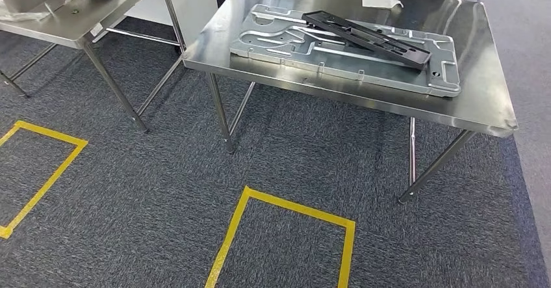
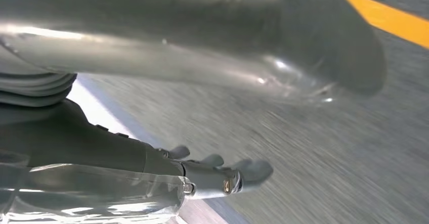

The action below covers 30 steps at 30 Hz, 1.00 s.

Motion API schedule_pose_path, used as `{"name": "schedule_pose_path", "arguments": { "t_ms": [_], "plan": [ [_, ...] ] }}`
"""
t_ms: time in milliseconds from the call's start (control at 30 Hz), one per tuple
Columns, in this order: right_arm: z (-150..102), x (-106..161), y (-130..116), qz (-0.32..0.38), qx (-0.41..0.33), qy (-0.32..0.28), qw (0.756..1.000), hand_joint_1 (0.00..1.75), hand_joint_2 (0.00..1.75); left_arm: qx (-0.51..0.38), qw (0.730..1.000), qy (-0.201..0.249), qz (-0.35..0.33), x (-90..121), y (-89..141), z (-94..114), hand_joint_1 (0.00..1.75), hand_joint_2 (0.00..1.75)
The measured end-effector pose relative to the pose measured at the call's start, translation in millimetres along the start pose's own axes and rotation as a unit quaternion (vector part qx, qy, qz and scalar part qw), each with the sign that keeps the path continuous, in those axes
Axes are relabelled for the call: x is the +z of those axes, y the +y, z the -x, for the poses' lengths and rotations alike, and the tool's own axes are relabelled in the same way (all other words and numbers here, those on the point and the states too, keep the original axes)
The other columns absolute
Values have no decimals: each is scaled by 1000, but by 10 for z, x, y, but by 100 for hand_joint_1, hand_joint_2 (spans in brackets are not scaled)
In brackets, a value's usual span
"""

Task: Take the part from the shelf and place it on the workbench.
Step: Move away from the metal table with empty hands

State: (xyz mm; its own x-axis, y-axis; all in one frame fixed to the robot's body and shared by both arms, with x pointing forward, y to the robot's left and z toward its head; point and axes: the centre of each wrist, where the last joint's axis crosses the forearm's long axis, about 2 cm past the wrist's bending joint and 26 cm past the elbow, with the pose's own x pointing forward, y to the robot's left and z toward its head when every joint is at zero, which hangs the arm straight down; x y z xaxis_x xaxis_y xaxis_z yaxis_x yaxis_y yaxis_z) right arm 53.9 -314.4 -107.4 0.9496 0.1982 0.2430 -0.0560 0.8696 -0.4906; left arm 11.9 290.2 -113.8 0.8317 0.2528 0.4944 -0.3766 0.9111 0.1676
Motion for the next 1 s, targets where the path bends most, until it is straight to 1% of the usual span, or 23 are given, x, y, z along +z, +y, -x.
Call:
{"name": "schedule_pose_path", "arguments": {
  "t_ms": [100,200,333,433,567,667,1000],
  "plan": [
    [-1,61,127,-29,11,44,999,0,0,5,1000,4,-12,-11,11,-18,0,0],
    [10,108,216,-52,23,58,997,0,0,12,1000,9,-28,-26,-8,-59,0,0],
    [-44,141,293,-72,45,41,996,0,0,26,998,23,-61,-18,-32,-61,0,0],
    [-90,156,330,-80,66,23,994,0,0,37,996,33,-79,-13,-96,-85,0,0],
    [-170,176,380,-89,94,-1,992,0,0,47,992,54,-103,22,-180,-67,0,0],
    [-164,196,412,-95,104,-5,990,0,0,53,991,59,-107,29,-232,-83,0,0],
    [-158,208,430,-97,112,-8,989,0,0,61,991,64,-104,51,-303,-80,0,0]
  ]
}}
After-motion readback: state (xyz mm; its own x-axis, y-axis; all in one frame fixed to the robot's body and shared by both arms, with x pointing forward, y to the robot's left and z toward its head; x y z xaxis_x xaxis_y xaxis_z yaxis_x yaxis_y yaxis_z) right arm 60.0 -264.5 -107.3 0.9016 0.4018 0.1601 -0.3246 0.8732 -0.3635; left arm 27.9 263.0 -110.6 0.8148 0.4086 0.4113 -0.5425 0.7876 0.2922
